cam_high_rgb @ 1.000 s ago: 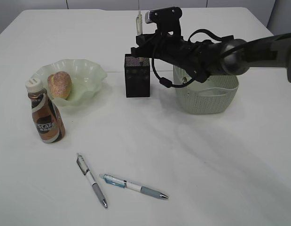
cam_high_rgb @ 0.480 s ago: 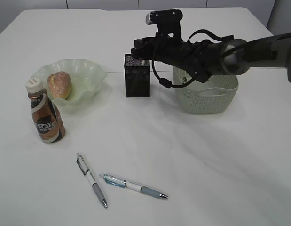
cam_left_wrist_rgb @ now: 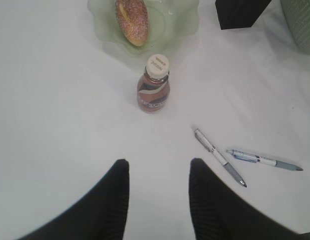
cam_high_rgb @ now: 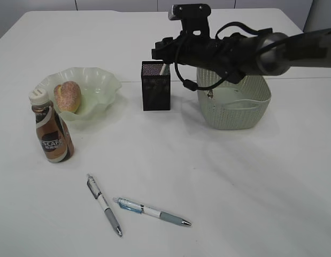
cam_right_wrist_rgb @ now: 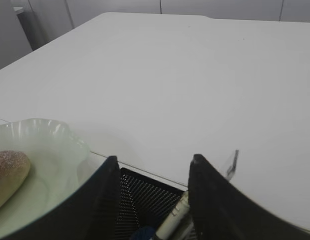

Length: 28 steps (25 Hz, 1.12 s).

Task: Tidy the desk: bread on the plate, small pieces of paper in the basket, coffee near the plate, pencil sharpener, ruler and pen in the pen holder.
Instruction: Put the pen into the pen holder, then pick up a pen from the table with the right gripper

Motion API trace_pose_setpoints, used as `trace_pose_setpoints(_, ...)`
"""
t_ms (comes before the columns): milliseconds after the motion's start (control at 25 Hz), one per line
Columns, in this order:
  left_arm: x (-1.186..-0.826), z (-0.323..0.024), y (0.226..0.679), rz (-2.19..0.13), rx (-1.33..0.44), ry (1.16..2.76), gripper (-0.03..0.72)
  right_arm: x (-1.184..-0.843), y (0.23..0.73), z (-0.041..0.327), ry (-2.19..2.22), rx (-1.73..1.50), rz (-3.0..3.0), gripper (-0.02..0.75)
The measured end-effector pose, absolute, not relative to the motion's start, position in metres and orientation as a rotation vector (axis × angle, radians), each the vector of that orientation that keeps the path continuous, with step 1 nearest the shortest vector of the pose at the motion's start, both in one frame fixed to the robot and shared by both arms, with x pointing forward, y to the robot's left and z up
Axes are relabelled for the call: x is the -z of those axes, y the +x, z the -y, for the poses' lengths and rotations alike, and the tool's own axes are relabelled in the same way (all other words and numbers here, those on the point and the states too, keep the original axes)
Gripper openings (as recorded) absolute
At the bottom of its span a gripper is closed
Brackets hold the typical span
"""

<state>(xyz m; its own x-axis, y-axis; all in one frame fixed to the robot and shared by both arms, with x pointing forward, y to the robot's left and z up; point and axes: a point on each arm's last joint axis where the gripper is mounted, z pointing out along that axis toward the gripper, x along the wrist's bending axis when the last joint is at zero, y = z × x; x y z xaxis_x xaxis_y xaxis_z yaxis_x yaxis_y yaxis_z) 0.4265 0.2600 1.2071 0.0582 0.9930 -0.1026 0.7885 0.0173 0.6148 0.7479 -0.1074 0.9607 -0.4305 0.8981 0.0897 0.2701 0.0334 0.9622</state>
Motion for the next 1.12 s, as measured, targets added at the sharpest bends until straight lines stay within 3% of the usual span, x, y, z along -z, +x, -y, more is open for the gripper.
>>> trace_pose_setpoints(360,-1.207,-0.260,0.427,-1.778,-0.511,1.819,0.290,-1.017,0.733,0.128,1.319,-1.185,-1.720,0.362)
trace_pose_setpoints(840,-1.207,-0.260,0.427,-1.778,-0.511,1.819,0.290,-1.049,0.679,0.118,1.395,-0.551,-1.893,0.358)
trace_pose_setpoints(1120,-1.207,-0.260,0.427,-1.776,-0.511,1.820,0.290,-1.051,0.649,0.118,1.566,-0.268,-2.034,0.309)
